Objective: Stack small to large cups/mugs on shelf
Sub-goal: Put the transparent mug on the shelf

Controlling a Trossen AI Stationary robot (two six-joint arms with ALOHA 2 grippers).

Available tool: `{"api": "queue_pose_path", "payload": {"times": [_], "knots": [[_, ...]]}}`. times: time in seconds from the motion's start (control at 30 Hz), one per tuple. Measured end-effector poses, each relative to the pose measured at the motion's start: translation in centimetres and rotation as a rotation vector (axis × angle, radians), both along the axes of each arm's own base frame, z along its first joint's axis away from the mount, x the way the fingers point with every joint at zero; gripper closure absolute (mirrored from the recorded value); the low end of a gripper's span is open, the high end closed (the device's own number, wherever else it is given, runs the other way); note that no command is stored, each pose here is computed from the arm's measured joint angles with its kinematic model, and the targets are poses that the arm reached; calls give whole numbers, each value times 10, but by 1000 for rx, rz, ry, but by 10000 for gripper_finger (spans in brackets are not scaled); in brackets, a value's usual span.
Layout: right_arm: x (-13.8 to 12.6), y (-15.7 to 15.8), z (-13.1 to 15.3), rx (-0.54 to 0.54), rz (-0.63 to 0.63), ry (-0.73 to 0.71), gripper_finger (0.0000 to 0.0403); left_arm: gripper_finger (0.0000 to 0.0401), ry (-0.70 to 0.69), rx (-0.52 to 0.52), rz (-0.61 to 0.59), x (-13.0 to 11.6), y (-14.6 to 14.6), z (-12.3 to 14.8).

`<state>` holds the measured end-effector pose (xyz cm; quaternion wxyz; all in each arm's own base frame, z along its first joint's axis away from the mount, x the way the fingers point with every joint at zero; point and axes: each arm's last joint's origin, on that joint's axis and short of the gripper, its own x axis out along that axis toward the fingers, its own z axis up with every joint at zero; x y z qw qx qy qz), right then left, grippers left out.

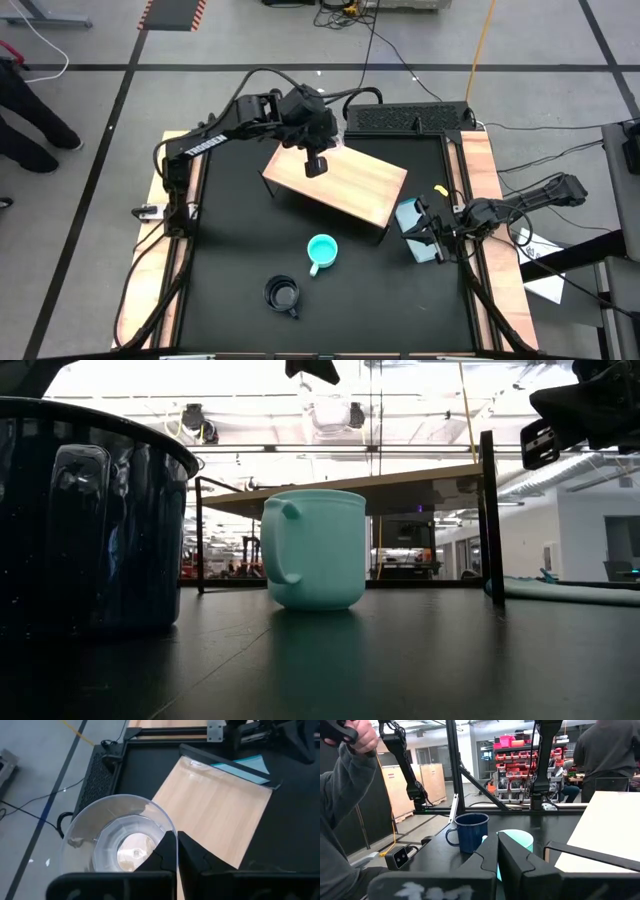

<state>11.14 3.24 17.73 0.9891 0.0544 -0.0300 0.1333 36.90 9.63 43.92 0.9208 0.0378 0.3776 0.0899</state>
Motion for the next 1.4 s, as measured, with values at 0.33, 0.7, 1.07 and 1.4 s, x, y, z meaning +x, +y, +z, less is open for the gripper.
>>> {"api": "queue_pose_path", "payload": {"times": [0.33,0.7,1.07,1.4], "knots": [[0,0,-1,10,1,12,403,401,30,30,54,-27,9,14],[0,0,0,9,0,7,403,401,15,50,121,-68,-2,24],[0,0,3,20,1,-23,403,401,-9,-61,226,-93,1,-4],[-1,0,6,31,1,-58,403,401,43,-168,288,-87,3,-28]]}}
